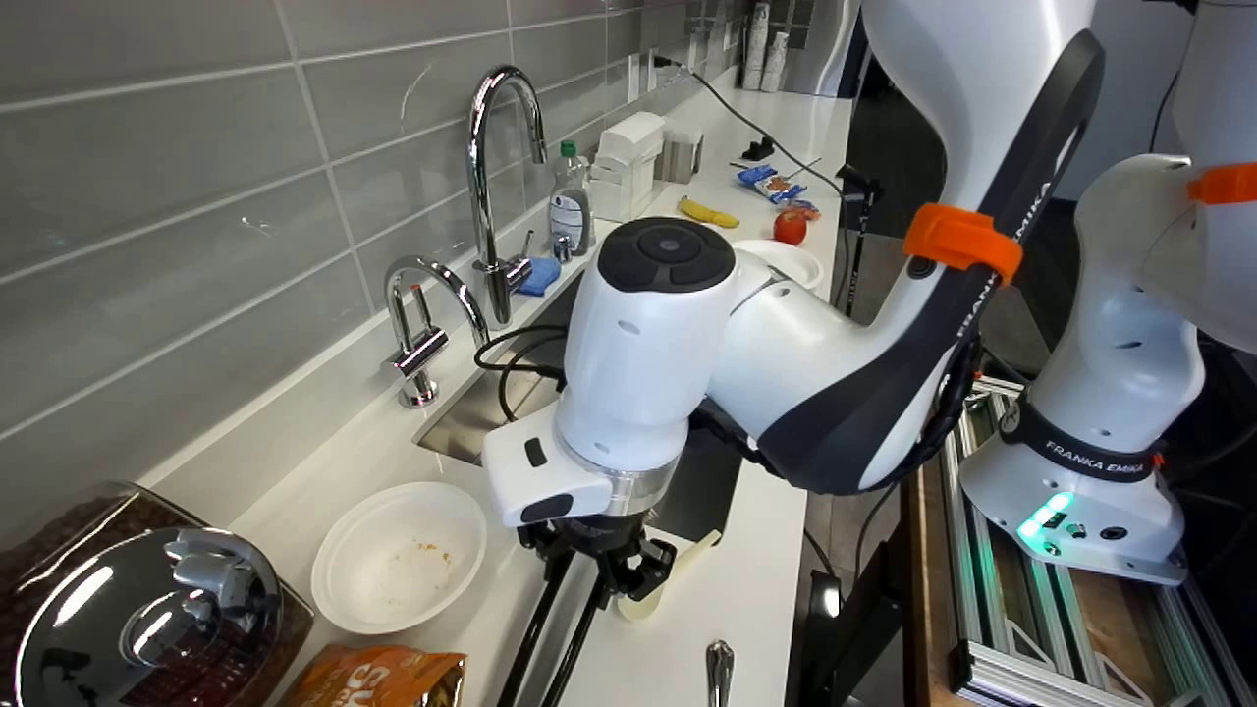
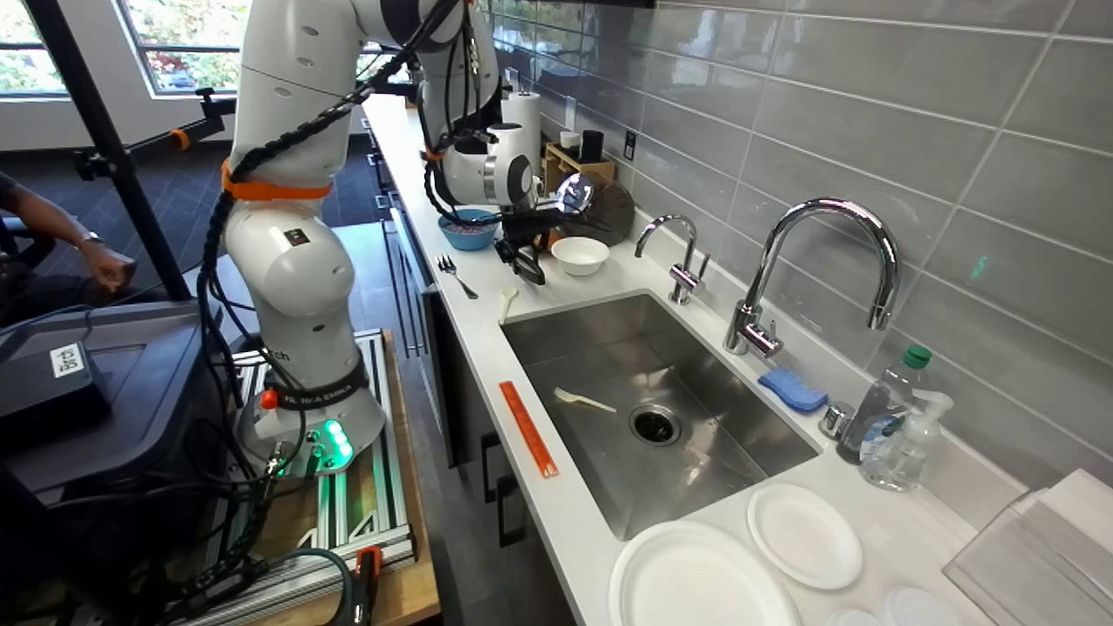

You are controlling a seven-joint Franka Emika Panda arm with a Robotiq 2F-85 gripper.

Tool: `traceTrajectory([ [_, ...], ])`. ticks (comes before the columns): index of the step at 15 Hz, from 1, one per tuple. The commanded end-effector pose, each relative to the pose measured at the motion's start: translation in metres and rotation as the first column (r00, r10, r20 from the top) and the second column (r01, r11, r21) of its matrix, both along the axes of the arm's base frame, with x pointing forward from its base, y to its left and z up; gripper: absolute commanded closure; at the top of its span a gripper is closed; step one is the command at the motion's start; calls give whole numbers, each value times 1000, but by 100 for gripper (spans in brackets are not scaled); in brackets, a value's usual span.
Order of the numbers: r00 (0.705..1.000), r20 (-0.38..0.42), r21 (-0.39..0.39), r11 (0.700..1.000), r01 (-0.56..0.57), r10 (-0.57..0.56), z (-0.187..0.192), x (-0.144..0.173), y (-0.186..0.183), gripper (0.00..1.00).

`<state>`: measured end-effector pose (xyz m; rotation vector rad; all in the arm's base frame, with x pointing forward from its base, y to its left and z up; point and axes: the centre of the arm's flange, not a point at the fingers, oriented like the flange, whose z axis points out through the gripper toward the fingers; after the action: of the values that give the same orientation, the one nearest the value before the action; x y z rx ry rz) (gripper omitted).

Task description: Pick up the cooking object from the counter and pick up some of the contents from the bowl and pour them in the other bowl

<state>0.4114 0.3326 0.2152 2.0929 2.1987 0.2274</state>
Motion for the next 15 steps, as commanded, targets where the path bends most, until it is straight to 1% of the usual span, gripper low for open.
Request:
traceTrajectory([
  [1,999,31,11,1000,25,-26,13,-15,-13,47],
  [4,998,41,27,999,40,-41,20,-20,-18,46],
  [6,997,51,45,998,51,-53,25,-22,-22,48],
  [8,996,62,63,996,58,-62,29,-24,-24,57],
  [9,996,68,70,996,60,-64,30,-25,-26,59],
  [10,995,71,76,995,62,-67,31,-26,-28,66],
  [11,995,74,80,995,64,-71,32,-26,-29,62],
  [13,994,81,86,994,69,-76,35,-27,-32,65],
  [14,993,86,88,994,70,-78,37,-28,-33,64],
  [15,993,88,92,993,71,-79,39,-30,-34,66],
])
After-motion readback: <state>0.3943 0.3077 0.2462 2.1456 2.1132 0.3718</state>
